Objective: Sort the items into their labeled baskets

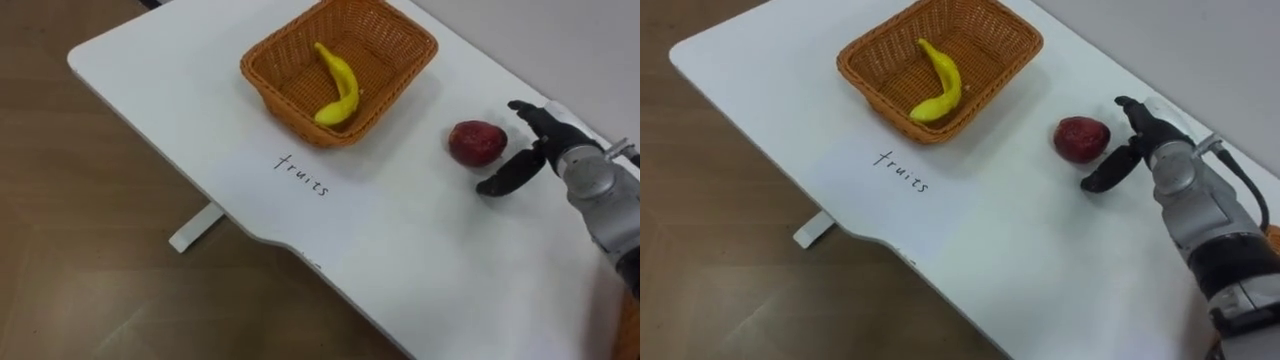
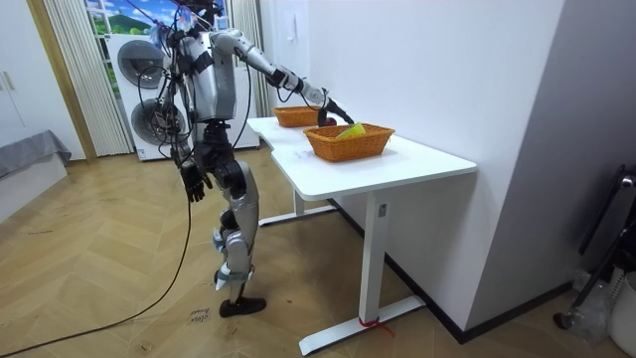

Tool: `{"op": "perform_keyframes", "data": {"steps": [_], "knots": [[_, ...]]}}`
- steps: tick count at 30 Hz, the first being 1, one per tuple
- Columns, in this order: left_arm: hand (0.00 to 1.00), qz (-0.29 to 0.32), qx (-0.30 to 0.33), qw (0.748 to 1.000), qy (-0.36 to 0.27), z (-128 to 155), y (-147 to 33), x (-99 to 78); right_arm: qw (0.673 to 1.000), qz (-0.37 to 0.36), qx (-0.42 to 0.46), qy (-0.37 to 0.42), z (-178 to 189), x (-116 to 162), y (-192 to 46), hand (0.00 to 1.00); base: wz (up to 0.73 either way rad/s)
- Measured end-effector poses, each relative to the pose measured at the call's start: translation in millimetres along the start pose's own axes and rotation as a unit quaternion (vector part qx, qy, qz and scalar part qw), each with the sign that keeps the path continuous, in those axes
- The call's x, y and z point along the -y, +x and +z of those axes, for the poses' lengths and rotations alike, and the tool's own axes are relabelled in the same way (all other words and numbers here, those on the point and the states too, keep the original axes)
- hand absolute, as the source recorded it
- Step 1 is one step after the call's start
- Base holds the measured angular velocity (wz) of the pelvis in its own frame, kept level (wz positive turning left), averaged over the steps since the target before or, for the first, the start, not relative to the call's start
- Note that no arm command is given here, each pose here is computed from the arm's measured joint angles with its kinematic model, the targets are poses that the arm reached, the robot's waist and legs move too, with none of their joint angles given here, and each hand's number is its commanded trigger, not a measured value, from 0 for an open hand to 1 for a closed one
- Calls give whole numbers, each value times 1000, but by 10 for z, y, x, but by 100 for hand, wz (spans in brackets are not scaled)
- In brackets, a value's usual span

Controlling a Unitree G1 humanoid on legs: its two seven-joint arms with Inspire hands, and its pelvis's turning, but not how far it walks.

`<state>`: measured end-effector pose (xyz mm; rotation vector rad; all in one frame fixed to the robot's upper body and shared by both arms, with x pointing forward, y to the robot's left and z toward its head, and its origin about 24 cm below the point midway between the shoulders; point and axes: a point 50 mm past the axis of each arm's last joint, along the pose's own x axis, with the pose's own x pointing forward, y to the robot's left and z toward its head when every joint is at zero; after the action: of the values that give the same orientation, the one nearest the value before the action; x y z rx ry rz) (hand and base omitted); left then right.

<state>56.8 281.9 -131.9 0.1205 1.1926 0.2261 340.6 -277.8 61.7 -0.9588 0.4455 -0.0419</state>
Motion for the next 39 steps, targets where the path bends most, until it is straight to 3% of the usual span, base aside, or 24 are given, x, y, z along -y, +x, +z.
{"op": "perform_keyframes", "data": {"steps": [12,39], "knots": [[0,-8,0,999,-37,-5,4,53,1000,-12,7,-7,57,19,10,0,0],[0,-8,19,999,-50,44,25,72,991,-27,91,-95,388,-44,-26,0,0]]}}
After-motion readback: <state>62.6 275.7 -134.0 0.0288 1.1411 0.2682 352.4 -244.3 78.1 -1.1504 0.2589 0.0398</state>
